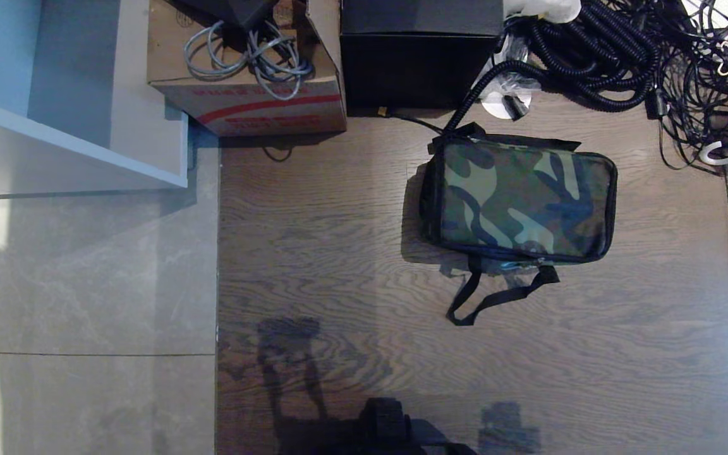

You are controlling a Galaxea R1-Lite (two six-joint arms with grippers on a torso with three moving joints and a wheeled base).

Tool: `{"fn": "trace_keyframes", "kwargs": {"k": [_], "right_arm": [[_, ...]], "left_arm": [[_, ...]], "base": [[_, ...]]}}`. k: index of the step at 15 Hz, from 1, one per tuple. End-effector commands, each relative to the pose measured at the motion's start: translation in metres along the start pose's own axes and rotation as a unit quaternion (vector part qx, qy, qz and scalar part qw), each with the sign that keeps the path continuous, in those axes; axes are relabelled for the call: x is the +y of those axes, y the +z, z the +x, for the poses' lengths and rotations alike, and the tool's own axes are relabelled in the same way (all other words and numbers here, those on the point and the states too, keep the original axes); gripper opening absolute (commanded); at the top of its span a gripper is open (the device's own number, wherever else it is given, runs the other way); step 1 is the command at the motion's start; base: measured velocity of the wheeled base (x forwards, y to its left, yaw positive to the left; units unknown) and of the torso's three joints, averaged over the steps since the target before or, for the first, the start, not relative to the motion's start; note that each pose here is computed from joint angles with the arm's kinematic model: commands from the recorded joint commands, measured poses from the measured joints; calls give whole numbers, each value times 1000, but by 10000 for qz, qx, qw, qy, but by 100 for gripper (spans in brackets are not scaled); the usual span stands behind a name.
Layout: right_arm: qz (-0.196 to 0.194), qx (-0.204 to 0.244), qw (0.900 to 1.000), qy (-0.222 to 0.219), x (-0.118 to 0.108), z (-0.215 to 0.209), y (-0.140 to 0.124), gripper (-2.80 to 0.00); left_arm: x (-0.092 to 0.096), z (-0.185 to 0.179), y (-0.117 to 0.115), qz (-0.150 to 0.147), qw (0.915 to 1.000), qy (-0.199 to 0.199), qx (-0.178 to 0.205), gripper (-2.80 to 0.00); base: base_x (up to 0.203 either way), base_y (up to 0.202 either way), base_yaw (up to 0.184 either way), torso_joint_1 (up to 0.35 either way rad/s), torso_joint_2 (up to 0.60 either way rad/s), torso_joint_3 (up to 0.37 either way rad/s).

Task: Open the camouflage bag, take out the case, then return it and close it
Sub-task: Open the top of the storage box

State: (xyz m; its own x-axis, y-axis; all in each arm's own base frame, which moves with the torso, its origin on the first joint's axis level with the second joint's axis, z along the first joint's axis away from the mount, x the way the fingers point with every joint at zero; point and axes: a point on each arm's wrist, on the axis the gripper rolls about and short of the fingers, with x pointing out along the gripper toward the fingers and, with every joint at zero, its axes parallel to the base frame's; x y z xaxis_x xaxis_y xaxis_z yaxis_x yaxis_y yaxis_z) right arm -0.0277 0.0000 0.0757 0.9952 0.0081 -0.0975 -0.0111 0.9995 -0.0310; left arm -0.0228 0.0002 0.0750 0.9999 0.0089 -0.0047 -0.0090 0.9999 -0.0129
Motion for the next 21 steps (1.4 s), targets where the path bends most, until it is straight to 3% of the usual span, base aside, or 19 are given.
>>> {"fn": "trace_keyframes", "kwargs": {"k": [1, 14, 21], "right_arm": [[-3, 2, 10000, 6, 0, 0, 0, -280], [-3, 2, 10000, 6, 0, 0, 0, -280], [-3, 9, 10000, 6, 0, 0, 0, -280]], "left_arm": [[0, 0, 0, -4, 10000, 1, 0, -280], [0, 0, 0, -4, 10000, 1, 0, -280], [0, 0, 0, -2, 10000, 1, 0, -280]], "base": [[0, 0, 0, 2, 2, -100], [0, 0, 0, 0, 0, -8], [74, 0, 1, 2, 1, 0]]}}
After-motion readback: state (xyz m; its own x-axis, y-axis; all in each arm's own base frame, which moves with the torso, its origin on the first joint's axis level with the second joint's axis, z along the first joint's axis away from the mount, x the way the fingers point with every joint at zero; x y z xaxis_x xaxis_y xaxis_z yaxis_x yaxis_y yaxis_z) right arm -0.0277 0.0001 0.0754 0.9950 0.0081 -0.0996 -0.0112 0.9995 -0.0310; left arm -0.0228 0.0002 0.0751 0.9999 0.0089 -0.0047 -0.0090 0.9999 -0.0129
